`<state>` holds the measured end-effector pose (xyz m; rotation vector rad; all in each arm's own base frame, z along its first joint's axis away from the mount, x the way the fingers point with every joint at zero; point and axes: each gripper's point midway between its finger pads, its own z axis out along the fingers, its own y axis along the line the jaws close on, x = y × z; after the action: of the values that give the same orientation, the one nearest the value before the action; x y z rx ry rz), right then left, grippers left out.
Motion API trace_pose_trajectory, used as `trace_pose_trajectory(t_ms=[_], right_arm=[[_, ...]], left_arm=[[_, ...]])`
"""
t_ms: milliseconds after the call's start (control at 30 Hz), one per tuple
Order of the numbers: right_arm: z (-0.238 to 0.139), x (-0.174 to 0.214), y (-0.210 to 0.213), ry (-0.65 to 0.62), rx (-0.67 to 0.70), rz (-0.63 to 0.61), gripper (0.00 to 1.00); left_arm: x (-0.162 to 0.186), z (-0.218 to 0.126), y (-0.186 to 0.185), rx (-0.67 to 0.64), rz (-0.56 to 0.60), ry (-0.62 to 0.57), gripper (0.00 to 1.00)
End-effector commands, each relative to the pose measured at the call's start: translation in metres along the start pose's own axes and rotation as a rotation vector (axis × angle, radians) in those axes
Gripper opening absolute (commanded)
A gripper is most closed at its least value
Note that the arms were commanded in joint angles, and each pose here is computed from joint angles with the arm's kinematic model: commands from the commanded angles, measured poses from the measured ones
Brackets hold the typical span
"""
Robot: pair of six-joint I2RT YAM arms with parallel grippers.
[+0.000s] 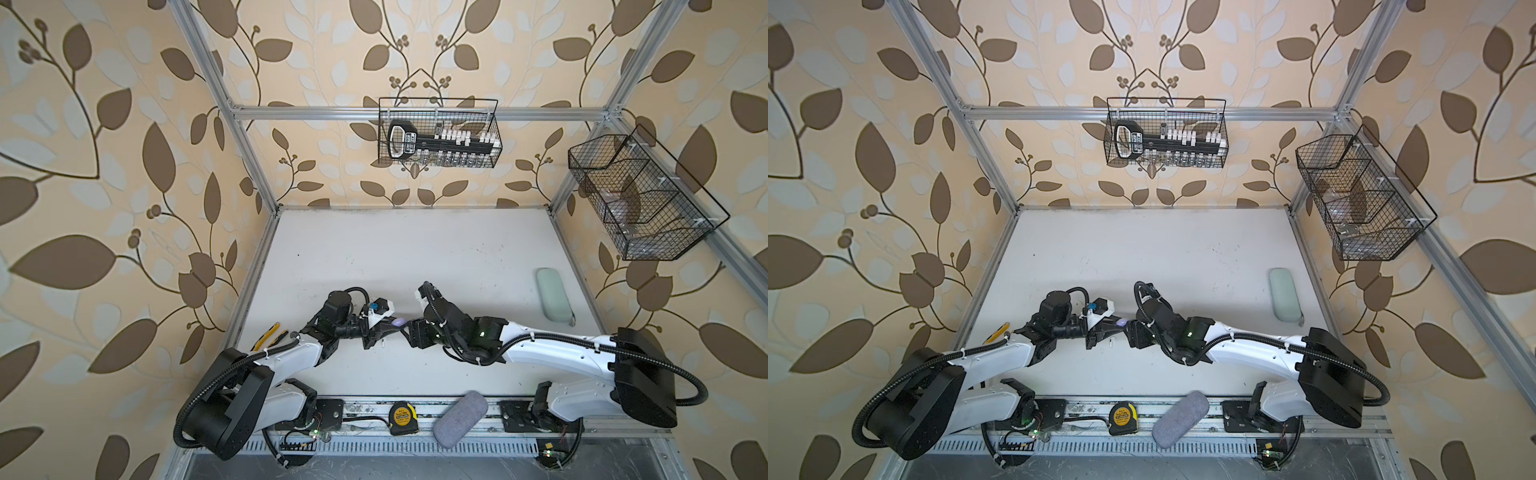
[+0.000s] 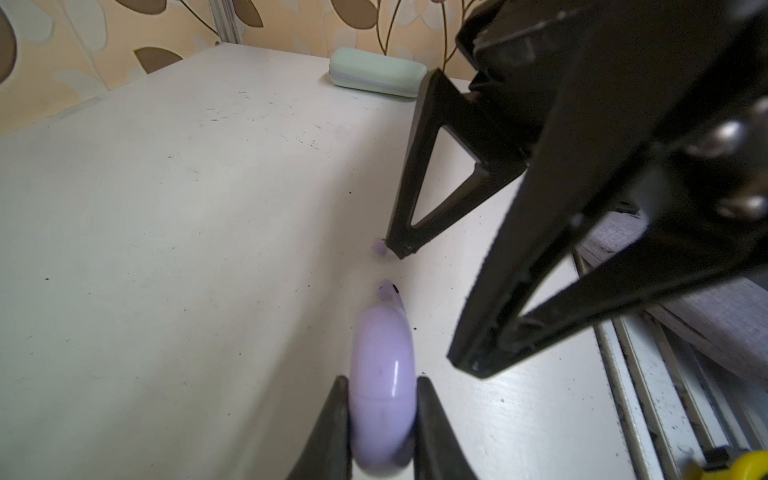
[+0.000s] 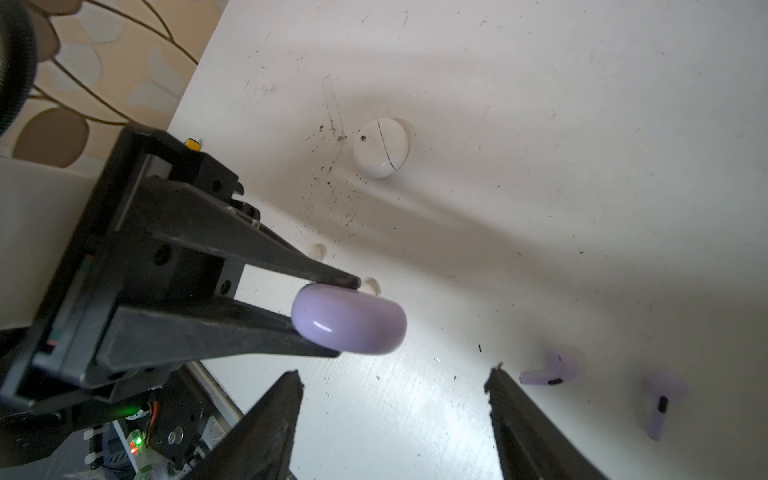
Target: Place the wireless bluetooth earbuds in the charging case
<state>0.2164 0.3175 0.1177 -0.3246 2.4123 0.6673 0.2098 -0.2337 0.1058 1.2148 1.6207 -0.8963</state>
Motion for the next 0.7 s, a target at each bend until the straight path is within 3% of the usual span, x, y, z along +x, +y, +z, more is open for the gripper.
trace_pose_trajectory(t_ms=[0,667], right_arm=[[0.008,0.002,-0.012,-0.003,0.028,0.060,0.72],[0.021,0.005,-0.017,0.012,-0.014,0.100,0.72]], left_arm=[[-0.007,-0.002,0.000,0.005,0.045,-0.037,0.00],[-0.002,-0.003,-0.016,0.101,0.086,-0.019,0.00]])
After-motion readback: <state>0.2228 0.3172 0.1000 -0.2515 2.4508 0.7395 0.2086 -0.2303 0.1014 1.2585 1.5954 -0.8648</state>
